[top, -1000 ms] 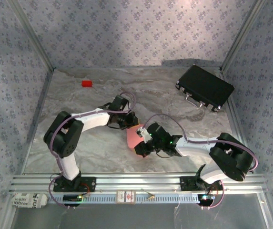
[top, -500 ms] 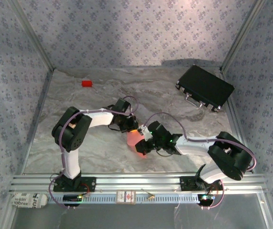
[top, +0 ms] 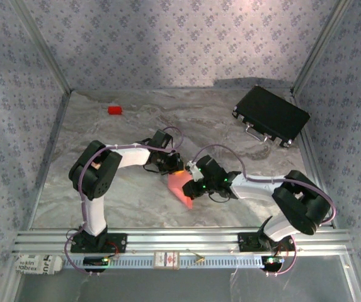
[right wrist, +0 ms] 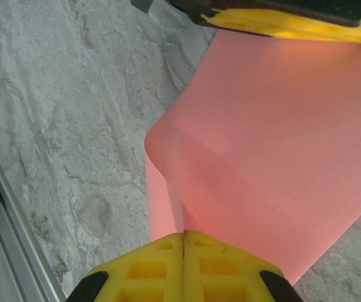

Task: Fold a paper plane with a square sheet of paper (pick it up from the middle)
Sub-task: Third fold the triangle at the center of the table.

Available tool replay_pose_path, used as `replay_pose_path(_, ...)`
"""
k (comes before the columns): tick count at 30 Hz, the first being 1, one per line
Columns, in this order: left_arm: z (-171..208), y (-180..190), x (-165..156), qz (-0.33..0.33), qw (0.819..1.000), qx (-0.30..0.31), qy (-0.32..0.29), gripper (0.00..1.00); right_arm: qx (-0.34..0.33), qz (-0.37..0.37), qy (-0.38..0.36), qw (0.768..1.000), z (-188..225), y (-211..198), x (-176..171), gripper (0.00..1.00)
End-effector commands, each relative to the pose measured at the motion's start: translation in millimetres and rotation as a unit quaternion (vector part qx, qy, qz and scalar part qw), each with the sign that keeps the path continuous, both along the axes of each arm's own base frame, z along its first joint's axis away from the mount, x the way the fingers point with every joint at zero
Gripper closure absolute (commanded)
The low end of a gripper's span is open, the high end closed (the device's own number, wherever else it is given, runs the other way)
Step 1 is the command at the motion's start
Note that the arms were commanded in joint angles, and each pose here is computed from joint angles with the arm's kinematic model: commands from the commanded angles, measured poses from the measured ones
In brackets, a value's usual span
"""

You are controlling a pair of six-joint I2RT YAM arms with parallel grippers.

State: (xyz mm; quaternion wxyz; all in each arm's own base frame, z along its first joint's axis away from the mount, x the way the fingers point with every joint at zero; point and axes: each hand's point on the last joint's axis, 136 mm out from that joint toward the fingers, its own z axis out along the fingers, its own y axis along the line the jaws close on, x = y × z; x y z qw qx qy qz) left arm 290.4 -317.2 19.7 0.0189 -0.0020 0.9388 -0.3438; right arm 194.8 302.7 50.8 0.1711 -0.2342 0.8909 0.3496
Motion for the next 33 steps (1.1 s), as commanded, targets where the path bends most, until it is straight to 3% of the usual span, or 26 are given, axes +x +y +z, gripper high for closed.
replay_pose_path(1,-20,13,-11,0.001,0.999,0.029,0.023,0.91,-0.030,-0.008,-0.005,1.000,-4,-5,7,0.98)
replay_pose_path(33,-18,13,-11,0.011,0.999,0.025,0.022,0.91,-0.114,-0.031,-0.005,0.993,-20,-20,15,0.99)
